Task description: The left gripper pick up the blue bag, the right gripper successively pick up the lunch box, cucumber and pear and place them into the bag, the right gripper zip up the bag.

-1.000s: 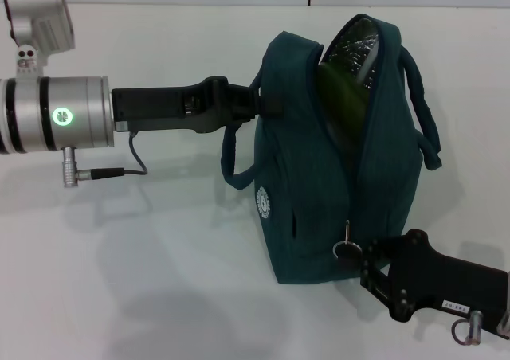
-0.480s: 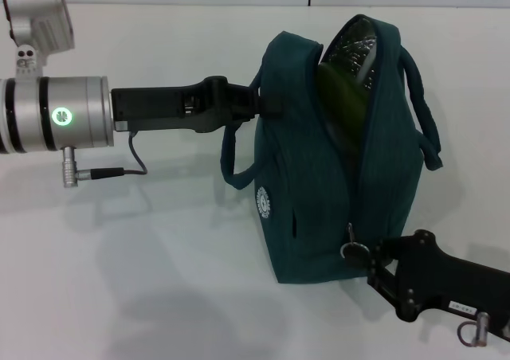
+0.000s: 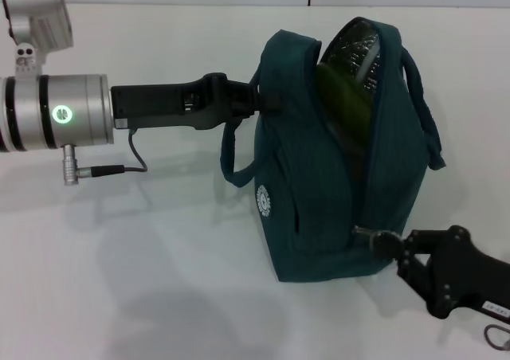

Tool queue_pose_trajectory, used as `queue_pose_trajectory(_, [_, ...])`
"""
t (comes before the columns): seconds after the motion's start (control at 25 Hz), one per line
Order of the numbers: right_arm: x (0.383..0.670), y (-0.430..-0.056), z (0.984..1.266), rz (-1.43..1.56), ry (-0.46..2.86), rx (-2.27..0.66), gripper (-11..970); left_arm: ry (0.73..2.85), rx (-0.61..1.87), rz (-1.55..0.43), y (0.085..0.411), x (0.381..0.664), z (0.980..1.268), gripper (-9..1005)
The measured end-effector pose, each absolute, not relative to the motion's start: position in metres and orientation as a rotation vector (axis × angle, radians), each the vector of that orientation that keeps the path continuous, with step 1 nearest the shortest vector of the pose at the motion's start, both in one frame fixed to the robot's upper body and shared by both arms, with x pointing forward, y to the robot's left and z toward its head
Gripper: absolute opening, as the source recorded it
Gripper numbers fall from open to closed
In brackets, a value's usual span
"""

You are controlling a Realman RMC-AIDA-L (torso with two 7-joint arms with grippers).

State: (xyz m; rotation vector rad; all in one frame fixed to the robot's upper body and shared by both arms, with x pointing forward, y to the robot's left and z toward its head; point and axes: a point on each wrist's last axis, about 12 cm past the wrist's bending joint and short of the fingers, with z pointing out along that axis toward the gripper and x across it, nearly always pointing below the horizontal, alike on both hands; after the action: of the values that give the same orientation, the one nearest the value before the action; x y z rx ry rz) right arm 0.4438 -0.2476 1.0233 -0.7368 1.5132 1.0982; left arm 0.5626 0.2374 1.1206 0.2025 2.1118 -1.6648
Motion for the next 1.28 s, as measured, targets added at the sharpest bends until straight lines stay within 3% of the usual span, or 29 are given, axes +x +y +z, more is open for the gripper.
queue_pose_trajectory(0.84, [0.456, -0.247, 1.041, 1.092, 1.383, -0.698, 10, 2.090, 0.226, -1.654, 0.237, 0.561, 1.118, 87])
queue_pose_trajectory(1.28, [0.459, -0.244, 1.043, 1.094, 1.370, -0.704, 10, 1.945, 0.250, -1.642, 0.244, 0.555, 1.117, 88])
